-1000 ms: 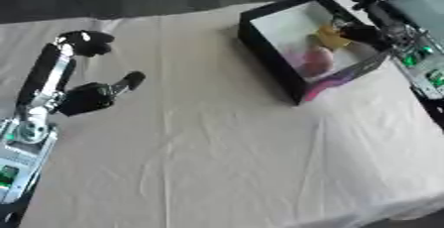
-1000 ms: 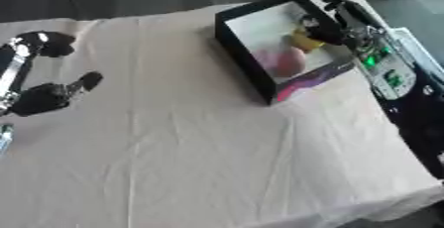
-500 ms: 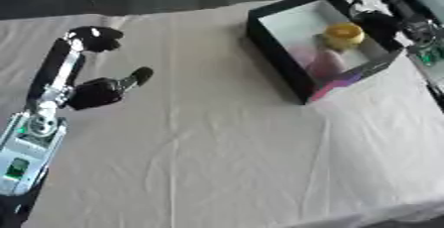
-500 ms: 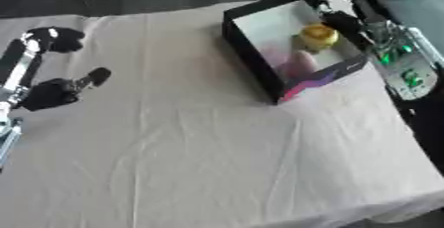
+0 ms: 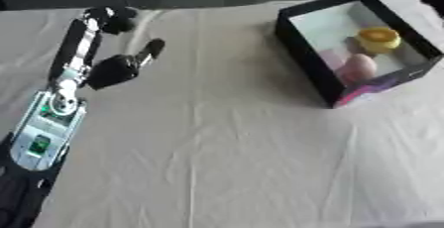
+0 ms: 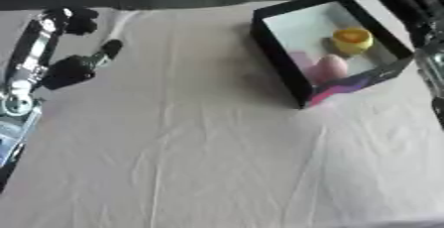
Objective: Pick up the objects with one hand, pass them to the other hand, and then place them into the box on the other side of the table.
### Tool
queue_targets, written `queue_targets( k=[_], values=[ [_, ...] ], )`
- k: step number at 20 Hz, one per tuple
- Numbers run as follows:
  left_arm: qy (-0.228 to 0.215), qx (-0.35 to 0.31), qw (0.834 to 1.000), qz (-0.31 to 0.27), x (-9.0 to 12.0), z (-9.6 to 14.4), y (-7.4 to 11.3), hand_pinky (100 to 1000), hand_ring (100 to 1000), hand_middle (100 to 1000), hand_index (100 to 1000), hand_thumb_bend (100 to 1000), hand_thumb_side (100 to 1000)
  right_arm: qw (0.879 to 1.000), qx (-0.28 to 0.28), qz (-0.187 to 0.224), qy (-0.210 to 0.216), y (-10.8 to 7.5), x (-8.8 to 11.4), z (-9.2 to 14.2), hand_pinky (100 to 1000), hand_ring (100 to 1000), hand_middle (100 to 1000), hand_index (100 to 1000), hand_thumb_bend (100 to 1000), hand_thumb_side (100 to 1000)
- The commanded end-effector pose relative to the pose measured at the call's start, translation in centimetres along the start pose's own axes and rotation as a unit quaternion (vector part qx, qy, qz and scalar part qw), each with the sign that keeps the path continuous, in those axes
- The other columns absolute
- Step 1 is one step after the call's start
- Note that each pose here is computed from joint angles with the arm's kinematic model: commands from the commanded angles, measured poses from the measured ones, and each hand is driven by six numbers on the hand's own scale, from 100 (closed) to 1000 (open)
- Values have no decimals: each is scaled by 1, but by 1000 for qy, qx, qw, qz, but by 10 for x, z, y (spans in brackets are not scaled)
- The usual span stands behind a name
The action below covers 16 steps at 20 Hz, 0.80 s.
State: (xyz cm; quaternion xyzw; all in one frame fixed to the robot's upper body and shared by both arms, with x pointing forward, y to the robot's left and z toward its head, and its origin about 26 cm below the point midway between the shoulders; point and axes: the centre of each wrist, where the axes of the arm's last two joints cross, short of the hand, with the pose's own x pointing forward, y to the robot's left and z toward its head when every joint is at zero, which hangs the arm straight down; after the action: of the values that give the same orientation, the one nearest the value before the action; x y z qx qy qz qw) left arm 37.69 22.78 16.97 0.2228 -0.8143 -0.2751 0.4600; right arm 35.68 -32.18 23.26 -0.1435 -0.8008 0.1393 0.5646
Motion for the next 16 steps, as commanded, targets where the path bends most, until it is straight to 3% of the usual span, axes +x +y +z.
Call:
queue_targets(
  k=[1,2,5,11,16],
  values=[
    [0,35,999,8,2,-2,25,745,677,619,784,466,562,999,-11,-18,-39,-11,23,5,1000,1000,942,1000,100,732],
    [7,45,999,15,-1,-1,30,748,689,649,808,408,591,999,-13,-24,-42,-12,25,7,1000,1000,949,1000,100,713],
    [30,81,995,58,-10,5,49,753,695,662,813,363,626,998,-20,-39,-50,-12,26,15,1000,1000,946,1000,100,706],
    [70,122,979,146,-26,14,68,759,692,658,816,361,679,997,-21,-57,-41,-10,21,24,1000,998,923,1000,100,729],
    [86,141,964,209,-40,23,79,762,689,661,827,409,677,996,-17,-70,-43,-9,17,30,1000,1000,966,1000,100,749]
  ],
)
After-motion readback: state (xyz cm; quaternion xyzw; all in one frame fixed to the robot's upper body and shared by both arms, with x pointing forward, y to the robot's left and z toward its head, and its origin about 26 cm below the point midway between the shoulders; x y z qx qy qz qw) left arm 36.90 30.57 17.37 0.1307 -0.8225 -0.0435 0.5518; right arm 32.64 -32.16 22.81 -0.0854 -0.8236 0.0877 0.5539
